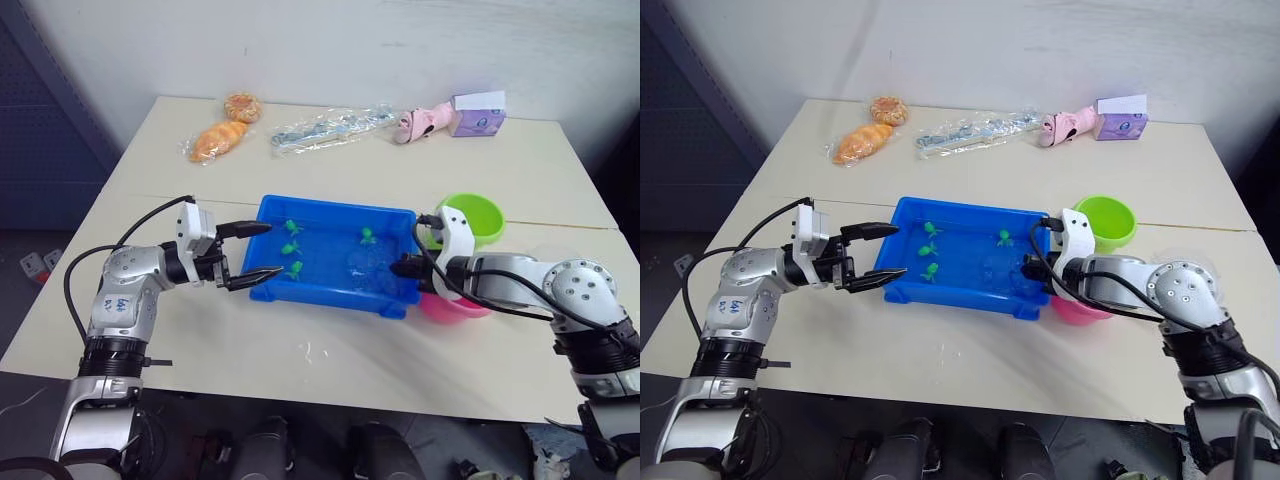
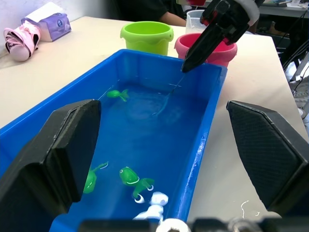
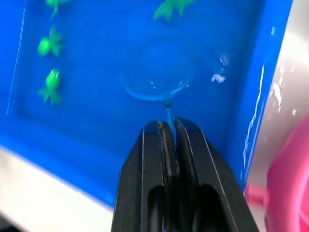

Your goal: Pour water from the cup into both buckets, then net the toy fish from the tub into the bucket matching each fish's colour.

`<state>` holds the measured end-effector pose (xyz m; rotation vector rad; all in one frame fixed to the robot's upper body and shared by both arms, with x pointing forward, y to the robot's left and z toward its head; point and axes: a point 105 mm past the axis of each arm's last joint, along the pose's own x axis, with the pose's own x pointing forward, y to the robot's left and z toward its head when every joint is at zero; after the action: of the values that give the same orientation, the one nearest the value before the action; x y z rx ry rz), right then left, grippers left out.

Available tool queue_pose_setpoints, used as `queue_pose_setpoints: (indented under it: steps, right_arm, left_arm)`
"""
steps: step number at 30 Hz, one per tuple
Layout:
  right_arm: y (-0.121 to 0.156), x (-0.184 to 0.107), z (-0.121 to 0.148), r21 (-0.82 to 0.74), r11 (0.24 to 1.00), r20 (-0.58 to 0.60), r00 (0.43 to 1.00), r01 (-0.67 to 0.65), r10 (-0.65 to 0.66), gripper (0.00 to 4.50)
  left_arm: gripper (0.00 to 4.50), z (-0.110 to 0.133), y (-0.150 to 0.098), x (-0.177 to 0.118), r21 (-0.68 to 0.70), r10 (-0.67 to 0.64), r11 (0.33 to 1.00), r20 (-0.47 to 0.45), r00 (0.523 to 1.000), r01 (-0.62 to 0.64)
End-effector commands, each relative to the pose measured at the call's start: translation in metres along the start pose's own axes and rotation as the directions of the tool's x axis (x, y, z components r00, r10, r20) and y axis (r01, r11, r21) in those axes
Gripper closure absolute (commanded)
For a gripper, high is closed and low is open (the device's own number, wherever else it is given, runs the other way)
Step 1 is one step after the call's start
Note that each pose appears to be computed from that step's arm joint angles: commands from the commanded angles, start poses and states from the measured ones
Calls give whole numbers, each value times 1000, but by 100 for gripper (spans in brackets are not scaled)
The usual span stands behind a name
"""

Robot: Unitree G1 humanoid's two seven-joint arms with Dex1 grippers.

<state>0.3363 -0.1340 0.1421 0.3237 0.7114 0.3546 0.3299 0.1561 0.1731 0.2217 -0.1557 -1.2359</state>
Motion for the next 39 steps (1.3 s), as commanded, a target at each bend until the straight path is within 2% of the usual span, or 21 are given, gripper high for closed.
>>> queue_pose_setpoints:
  steps: [1,6,12,19,24,27,30,35,39]
  right_arm:
    - [3,-3,20,-56,998,108,994,1,5,450]
    - [-2,2,24,-117,993,170,985,32,-11,450]
    - [4,0,32,-180,984,263,964,9,40,450]
    - [3,-11,26,-250,968,287,956,10,64,450]
    - [10,-29,33,-324,946,379,916,-2,132,450]
    - [18,-40,29,-398,917,394,895,-38,208,450]
    - [18,-55,25,-419,907,403,886,-44,229,450]
    - [14,-80,28,-417,908,438,869,-31,231,450]
    - [0,-106,42,-368,930,506,843,21,182,450]
  left_arm:
    - [3,8,3,0,35,9,999,16,1000,-10]
    - [3,8,3,2,34,11,999,20,1000,-11]
    - [3,8,2,4,23,9,1000,28,1000,-10]
    - [3,12,2,8,24,8,1000,46,999,-9]
    - [3,13,2,11,25,4,1000,51,999,-5]
    - [3,15,2,14,29,-5,1000,54,999,3]
    - [3,19,3,20,41,-14,999,62,998,12]
    - [3,32,1,28,75,-50,996,99,994,42]
    - [3,44,1,38,50,-59,997,141,988,53]
